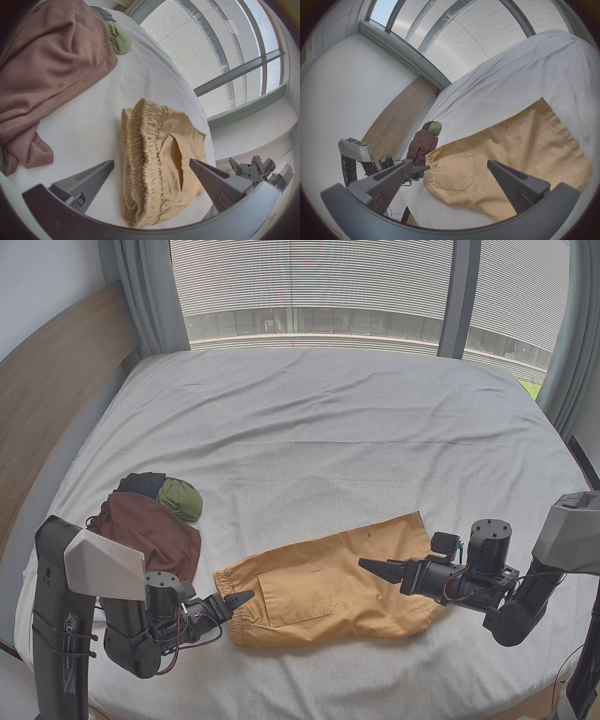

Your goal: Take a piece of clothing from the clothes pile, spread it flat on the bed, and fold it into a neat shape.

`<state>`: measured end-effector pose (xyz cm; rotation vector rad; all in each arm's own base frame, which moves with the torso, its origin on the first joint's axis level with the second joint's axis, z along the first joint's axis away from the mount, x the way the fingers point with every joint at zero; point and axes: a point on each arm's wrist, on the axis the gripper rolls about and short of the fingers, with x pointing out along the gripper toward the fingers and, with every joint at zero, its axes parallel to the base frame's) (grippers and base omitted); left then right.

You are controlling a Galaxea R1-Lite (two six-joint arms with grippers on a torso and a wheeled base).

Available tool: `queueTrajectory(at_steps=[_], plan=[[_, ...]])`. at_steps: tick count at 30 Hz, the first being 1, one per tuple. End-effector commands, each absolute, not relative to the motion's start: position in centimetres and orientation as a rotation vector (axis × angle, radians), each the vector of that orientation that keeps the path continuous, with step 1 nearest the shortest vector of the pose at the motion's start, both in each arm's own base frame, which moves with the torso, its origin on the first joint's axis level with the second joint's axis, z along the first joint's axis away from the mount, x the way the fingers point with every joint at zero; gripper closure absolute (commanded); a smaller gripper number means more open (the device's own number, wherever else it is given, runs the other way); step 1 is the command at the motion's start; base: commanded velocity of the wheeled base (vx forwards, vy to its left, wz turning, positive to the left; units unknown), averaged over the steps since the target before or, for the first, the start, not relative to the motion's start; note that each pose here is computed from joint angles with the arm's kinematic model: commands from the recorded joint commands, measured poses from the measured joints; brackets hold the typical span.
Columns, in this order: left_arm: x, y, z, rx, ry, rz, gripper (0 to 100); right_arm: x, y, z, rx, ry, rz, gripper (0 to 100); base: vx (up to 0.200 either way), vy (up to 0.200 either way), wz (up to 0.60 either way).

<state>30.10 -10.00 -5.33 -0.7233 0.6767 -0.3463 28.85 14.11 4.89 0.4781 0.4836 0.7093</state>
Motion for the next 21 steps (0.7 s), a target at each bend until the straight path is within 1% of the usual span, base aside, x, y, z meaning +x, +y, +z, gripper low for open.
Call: queueTrajectory(at_steps=[1,7,9,21], plan=[[30.6,-10.9,-5.8,-0.721,0.669,-0.36,0,28.8,14.1,5.0,0.48,0.479,0.711,0,0.0,0.0,0.0],[31.5,-11.9,-6.4,-0.711,0.637,-0.362,0,28.8,14.2,5.4,0.48,0.464,0.719,0,0.0,0.0,0.0],[32.2,-12.5,-6.5,-0.711,0.603,-0.355,0,28.8,14.2,5.4,0.48,0.464,0.719,0,0.0,0.0,0.0],[32.2,-12.6,-6.7,-0.721,0.606,-0.344,0,28.7,14.3,5.3,0.479,0.466,0.721,0,0.0,0.0,0.0]])
